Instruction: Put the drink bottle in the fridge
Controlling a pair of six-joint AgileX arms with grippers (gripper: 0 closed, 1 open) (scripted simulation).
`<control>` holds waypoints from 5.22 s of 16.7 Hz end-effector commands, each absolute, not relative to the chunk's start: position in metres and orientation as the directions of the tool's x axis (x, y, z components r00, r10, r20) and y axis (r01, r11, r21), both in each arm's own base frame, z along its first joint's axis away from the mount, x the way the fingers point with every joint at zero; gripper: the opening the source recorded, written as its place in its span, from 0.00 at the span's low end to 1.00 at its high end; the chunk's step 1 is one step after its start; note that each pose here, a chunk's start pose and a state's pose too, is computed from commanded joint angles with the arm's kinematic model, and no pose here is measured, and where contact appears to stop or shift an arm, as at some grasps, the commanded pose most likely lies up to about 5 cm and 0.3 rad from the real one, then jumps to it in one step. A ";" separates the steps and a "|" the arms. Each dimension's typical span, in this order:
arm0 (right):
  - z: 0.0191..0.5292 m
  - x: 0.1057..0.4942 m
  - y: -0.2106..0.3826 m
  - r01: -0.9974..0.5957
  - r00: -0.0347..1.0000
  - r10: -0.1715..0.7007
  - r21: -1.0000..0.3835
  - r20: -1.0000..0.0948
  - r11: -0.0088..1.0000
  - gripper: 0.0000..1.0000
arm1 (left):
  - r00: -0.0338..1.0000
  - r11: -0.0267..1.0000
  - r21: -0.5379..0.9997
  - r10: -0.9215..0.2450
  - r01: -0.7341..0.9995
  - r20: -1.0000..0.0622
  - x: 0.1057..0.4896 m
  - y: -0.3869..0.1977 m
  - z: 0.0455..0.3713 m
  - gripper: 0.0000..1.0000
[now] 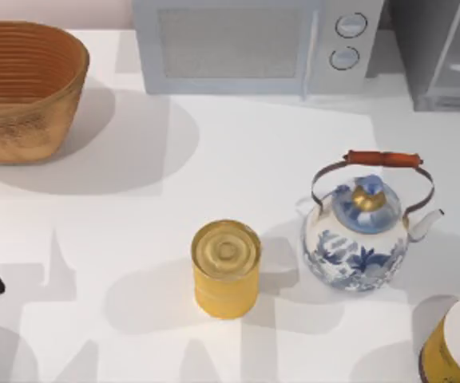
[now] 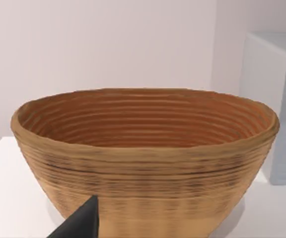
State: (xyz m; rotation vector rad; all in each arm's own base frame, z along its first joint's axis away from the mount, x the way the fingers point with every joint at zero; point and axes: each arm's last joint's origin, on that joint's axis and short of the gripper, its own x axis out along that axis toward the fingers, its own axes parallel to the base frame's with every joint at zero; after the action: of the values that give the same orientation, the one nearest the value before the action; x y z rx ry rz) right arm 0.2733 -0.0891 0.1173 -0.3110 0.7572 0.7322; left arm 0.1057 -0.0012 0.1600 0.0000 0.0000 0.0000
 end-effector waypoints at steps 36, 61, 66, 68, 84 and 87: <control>0.232 0.232 -0.036 -0.652 0.700 0.380 -0.324 -0.605 0.685 0.01 | 1.000 1.000 0.000 0.000 0.000 0.000 0.106 -0.001 0.160 1.00; 0.181 0.110 -0.003 0.001 0.999 -0.001 -0.002 0.032 1.000 0.01 | 1.000 1.000 0.000 0.000 0.000 0.000 0.106 -0.001 0.160 1.00; 0.236 0.142 -0.009 0.004 0.997 -0.003 -0.011 0.083 1.000 0.01 | 1.000 1.000 0.000 0.000 0.000 0.000 0.106 -0.001 0.160 1.00; 0.253 0.171 -0.015 0.004 0.997 -0.003 -0.014 0.078 1.000 0.01 | 1.000 1.000 0.000 0.000 0.000 0.000 0.106 -0.001 0.160 1.00; 0.132 0.403 -0.103 -0.001 1.000 0.001 0.000 -0.009 1.000 0.01 | 1.000 1.000 0.000 0.000 0.000 0.000 0.106 -0.001 0.160 1.00; 0.129 0.405 -0.104 -0.001 1.000 0.001 0.000 -0.007 1.000 0.01 | 1.000 1.000 0.000 0.000 0.000 0.000 0.106 -0.001 0.160 1.00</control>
State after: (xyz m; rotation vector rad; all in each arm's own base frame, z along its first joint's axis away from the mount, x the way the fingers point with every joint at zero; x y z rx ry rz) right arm 0.4050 -0.1043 0.1293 0.0002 0.0069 0.0005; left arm 0.1057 -0.0012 0.1600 0.0000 0.0000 0.0000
